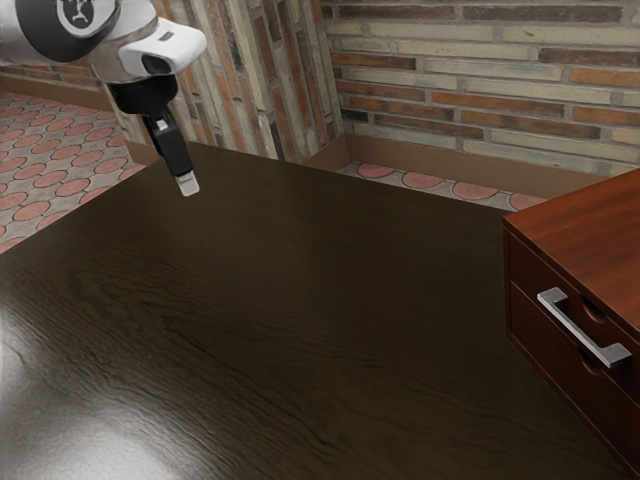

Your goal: Pull the drawer handle with one arm to open the drawer

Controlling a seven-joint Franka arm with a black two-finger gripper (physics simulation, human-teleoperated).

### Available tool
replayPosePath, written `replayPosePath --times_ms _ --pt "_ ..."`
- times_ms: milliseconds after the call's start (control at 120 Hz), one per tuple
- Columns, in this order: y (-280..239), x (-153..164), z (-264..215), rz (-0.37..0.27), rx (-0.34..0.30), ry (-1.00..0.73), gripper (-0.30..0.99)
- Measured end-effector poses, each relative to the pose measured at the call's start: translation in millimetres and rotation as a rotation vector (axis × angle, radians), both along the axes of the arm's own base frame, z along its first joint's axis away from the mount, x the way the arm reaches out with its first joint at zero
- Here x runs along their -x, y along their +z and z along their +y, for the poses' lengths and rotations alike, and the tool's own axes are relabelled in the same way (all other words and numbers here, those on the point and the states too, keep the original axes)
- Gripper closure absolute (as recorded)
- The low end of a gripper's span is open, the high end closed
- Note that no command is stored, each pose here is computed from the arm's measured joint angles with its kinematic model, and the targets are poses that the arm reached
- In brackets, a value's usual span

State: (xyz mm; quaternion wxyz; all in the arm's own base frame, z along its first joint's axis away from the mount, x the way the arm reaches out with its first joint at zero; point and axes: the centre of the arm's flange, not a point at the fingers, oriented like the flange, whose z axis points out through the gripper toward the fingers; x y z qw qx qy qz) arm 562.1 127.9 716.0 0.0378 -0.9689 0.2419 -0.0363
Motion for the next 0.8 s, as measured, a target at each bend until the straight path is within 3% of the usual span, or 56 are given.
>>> replayPosePath --times_ms 275,383,467,625,800 --pt "-11 -4 -2 0.024 0.0 -0.039 0.0" --pt "-13 45 0 0.052 0.083 -0.07 0.0" --pt "-27 69 8 0.091 0.103 -0.109 0.0" --pt "-41 88 -70 0.117 0.059 -0.443 0.0" --pt "-56 106 -119 0.071 0.011 -0.76 0.0"
